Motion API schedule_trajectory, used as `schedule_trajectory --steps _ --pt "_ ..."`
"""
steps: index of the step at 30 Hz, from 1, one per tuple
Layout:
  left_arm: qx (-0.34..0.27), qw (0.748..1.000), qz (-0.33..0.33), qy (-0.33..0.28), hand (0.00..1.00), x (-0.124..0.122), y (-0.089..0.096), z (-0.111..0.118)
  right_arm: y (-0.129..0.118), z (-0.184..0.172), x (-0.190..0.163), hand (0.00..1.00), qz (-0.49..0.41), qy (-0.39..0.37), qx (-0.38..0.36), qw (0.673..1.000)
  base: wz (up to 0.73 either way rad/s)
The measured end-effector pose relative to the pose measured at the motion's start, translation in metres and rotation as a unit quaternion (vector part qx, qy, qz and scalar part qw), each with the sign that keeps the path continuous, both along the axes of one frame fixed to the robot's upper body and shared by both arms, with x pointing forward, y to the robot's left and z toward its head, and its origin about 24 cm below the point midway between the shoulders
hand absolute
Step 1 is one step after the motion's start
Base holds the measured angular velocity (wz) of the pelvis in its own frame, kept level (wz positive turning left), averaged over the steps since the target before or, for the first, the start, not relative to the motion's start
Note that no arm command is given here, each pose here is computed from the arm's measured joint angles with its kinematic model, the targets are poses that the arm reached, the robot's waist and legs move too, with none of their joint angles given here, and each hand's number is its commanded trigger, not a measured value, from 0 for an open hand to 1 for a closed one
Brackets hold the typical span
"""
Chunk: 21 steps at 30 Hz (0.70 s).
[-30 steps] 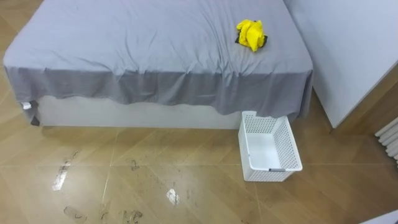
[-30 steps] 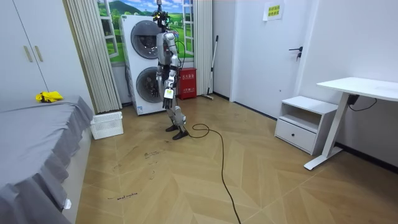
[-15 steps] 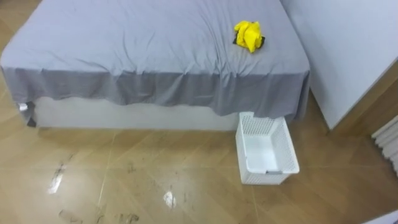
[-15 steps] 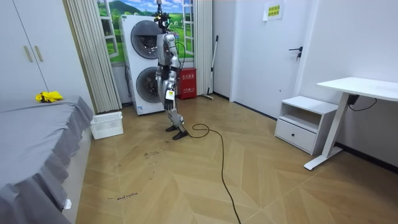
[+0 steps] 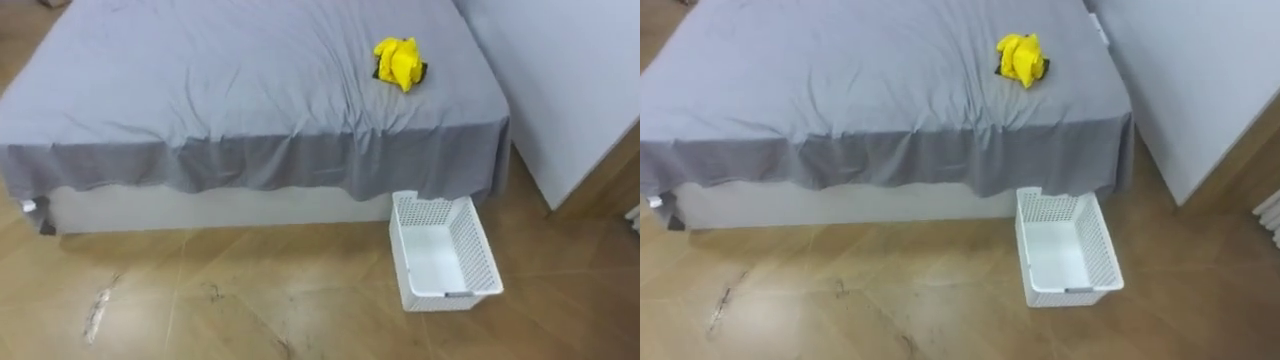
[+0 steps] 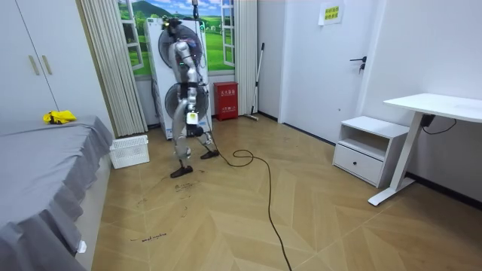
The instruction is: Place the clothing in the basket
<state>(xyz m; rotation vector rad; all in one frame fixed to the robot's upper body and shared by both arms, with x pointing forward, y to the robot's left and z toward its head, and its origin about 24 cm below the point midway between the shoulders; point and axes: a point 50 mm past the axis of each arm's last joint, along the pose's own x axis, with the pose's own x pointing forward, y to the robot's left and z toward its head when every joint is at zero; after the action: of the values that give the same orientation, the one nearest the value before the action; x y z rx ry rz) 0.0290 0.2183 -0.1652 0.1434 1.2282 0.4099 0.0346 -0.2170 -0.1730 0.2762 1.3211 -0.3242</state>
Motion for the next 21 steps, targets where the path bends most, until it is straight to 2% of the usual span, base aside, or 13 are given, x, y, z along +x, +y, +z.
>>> schedule_trajectory --steps 3,5,7,9,12,14,17,21 --pt "0.005 1.0 0.01 -0.005 0.0 -0.003 0.008 0.002 0.005 0.0 0.006 0.0 0.017 -0.011 -0.004 1.0 -0.5" --pt "0.005 1.0 0.003 -0.01 0.0 -0.001 0.007 0.002 0.001 0.002 0.003 0.0 0.008 -0.017 -0.008 1.0 -0.09" --pt "0.016 0.999 -0.009 -0.029 0.0 0.018 0.009 0.004 0.005 0.002 0.011 0.0 0.003 -0.03 -0.008 1.0 0.12" --pt "0.018 0.998 -0.022 -0.049 0.0 0.036 0.003 0.005 0.005 0.006 0.029 0.0 0.007 -0.059 -0.012 0.998 -0.15" --pt "0.02 0.995 -0.045 -0.09 0.0 0.06 -0.003 0.01 0.016 0.019 0.068 0.0 0.037 -0.145 -0.005 0.989 0.27" --pt "0.015 0.993 -0.068 -0.099 0.0 0.068 -0.01 0.012 0.019 0.026 0.085 0.0 0.045 -0.182 -0.006 0.982 0.51" --pt "-0.002 0.99 -0.112 -0.089 0.0 0.065 -0.023 0.009 0.02 0.033 0.097 0.0 0.046 -0.213 -0.011 0.976 0.57" --pt "-0.01 0.988 -0.131 -0.078 0.0 0.058 -0.026 0.007 0.024 0.049 0.118 0.0 0.046 -0.274 -0.022 0.96 0.14"
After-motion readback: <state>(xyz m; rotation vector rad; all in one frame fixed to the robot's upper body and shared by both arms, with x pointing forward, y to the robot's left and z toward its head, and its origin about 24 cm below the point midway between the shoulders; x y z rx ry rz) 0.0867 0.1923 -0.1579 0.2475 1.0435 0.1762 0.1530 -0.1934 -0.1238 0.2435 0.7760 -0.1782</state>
